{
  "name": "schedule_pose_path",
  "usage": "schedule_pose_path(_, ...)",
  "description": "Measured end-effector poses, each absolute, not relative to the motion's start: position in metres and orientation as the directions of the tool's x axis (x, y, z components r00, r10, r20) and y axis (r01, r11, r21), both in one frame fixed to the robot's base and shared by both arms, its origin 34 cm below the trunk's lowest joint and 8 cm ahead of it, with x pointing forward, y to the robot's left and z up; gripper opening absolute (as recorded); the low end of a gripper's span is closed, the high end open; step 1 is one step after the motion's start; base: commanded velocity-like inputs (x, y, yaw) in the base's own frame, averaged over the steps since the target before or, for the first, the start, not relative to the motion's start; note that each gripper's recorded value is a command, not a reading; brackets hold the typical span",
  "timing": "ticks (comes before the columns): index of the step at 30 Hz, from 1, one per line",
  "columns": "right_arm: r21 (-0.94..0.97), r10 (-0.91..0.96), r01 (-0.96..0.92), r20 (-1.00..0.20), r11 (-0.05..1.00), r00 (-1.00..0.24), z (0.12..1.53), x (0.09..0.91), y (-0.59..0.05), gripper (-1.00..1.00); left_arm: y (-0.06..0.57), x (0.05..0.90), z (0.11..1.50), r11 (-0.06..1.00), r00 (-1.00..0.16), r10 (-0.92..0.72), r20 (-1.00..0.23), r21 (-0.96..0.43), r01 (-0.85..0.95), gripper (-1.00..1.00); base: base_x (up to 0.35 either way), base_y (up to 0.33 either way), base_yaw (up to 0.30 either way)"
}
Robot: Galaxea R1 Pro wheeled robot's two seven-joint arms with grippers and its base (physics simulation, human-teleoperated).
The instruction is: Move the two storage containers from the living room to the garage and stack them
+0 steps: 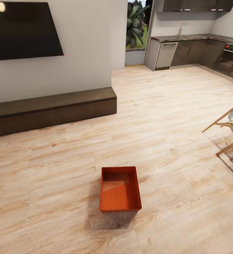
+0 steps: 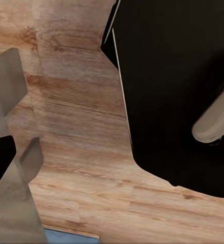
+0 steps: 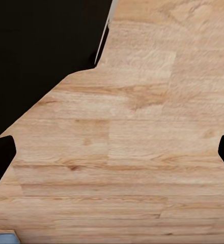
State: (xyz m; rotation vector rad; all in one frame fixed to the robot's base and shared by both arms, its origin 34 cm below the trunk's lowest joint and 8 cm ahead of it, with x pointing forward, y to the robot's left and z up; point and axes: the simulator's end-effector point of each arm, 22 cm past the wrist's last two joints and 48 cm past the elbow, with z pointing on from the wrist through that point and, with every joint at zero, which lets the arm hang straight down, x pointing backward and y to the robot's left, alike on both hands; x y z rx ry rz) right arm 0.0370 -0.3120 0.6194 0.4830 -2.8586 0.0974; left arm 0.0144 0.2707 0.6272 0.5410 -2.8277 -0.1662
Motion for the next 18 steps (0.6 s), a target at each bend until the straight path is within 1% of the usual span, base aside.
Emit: schedule_pose_path(18, -0.017, -0.314, -0.331, 0.273, 0.944, -0.909, 0.622, 0.026, -0.312, 1.0, 0.271, 0.004, 0.63, 0.924, -0.891, -0.376, 0.255, 0.169, -0.342, 1.0, 0.0, 0.0, 0.0)
